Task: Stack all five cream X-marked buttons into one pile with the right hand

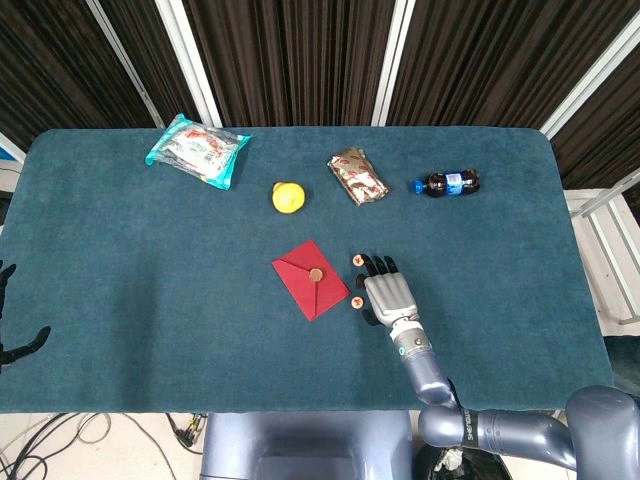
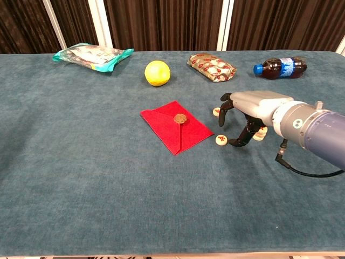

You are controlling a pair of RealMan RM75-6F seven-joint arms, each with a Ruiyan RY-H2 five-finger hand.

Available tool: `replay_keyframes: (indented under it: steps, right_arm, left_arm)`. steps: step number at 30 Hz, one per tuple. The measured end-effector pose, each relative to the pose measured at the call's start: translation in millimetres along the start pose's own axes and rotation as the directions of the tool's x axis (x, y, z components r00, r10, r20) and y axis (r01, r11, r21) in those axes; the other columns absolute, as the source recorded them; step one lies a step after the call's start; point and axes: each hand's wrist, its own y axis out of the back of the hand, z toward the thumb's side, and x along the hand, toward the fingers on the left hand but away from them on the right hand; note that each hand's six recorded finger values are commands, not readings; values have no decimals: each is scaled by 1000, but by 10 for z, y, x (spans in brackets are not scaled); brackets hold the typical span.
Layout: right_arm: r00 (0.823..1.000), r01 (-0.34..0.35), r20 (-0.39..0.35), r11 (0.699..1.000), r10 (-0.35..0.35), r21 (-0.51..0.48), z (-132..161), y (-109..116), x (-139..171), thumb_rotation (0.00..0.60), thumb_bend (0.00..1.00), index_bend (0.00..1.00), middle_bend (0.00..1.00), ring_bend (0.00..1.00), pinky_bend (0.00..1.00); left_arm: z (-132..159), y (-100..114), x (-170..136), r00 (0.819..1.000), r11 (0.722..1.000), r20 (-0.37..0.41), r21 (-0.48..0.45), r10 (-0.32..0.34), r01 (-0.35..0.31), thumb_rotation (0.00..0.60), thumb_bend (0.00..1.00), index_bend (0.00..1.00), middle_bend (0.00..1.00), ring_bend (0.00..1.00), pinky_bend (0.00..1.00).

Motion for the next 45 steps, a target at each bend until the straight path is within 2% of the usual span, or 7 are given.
replay_keyframes:
  steps: [17, 45]
  right_arm:
    - [1000, -2, 17, 1000, 3, -24, 16, -62, -82, 600, 397, 458, 0, 0, 0]
    - [1000, -25, 17, 999, 25, -29, 50, -155, -117, 600, 397, 488, 0, 0, 0]
  left_arm:
    - [-9, 10, 5, 1000, 1000, -5, -2, 5, -5, 600, 201, 100, 0, 0, 0]
    - [-10, 19, 8, 1000, 1000, -3, -4, 6, -6, 600, 201, 100, 0, 0, 0]
